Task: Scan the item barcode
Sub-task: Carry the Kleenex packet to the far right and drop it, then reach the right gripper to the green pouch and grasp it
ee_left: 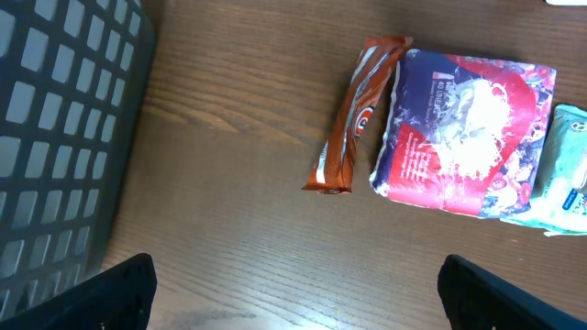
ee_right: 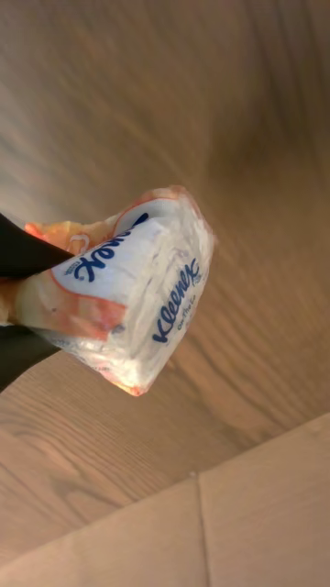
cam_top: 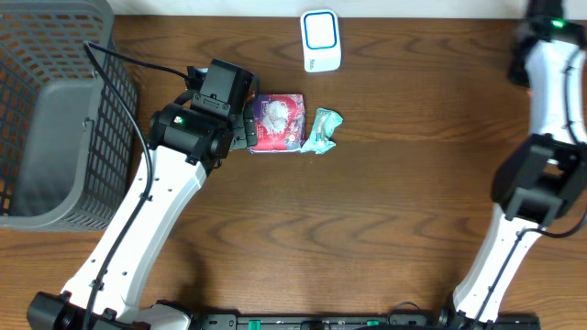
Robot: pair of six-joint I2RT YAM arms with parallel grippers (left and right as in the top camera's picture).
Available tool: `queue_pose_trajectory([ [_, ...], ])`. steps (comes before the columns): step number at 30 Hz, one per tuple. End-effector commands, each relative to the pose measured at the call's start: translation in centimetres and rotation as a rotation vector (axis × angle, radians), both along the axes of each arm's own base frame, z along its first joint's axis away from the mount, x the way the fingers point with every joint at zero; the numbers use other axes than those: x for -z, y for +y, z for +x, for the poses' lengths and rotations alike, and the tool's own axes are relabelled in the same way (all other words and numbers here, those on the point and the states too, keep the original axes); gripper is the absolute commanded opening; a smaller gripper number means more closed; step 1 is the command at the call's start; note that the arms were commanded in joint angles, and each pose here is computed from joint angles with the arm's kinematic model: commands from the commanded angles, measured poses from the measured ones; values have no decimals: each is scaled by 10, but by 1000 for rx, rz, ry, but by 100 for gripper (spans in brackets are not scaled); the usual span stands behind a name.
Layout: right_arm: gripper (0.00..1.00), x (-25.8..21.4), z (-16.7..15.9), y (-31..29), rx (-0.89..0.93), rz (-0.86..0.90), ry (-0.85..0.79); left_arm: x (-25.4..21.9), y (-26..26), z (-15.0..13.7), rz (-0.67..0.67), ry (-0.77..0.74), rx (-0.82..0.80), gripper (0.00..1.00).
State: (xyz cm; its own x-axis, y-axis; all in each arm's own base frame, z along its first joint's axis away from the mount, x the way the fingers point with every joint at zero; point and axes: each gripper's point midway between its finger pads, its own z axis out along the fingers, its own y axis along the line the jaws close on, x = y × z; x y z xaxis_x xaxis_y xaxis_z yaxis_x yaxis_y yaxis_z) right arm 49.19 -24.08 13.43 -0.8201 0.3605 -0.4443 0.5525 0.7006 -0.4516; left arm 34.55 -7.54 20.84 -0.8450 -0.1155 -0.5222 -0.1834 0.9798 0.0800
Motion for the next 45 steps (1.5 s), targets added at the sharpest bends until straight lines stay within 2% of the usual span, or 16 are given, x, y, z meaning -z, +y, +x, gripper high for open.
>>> queue_pose_trajectory([
  [1, 23, 9, -9, -24, -21, 123, -34, -4, 1, 2, -2, -10, -7, 98],
  [3, 64, 20, -17, -39, -3, 172, -46, -4, 1, 2, -2, -10, -7, 98],
  [4, 93, 24, -23, -45, 16, 182, -47, -4, 1, 2, -2, -10, -7, 98],
  [6, 97, 33, -32, -53, 46, 220, -49, -4, 1, 2, -2, -10, -7, 98],
  [10, 98, 42, -38, -48, 36, 340, -71, -4, 1, 2, -3, -10, -6, 98],
  [15, 98, 23, -18, -13, -57, 473, -158, -4, 1, 2, -3, -10, -6, 98],
  [21, 95, -41, 26, 92, -349, 757, -366, -4, 1, 2, -2, -10, -7, 98],
  [25, 91, -72, 33, 169, -527, 943, -410, -4, 1, 2, -3, -10, -6, 98],
  [29, 86, -60, 22, 229, -578, 1016, -290, -4, 1, 2, -3, -10, -6, 98],
  [32, 71, -37, 2, 269, -580, 1036, -144, -4, 1, 2, -3, -10, -6, 98],
  [34, 66, -16, -15, 296, -588, 1046, -37, -4, 1, 2, -3, -10, -6, 98],
  [39, 65, 40, -53, 365, -628, 1085, 151, -4, 1, 2, -3, -10, -6, 98],
  [45, 66, 83, -76, 426, -633, 1108, 201, -4, 1, 2, -3, -10, -6, 98],
])
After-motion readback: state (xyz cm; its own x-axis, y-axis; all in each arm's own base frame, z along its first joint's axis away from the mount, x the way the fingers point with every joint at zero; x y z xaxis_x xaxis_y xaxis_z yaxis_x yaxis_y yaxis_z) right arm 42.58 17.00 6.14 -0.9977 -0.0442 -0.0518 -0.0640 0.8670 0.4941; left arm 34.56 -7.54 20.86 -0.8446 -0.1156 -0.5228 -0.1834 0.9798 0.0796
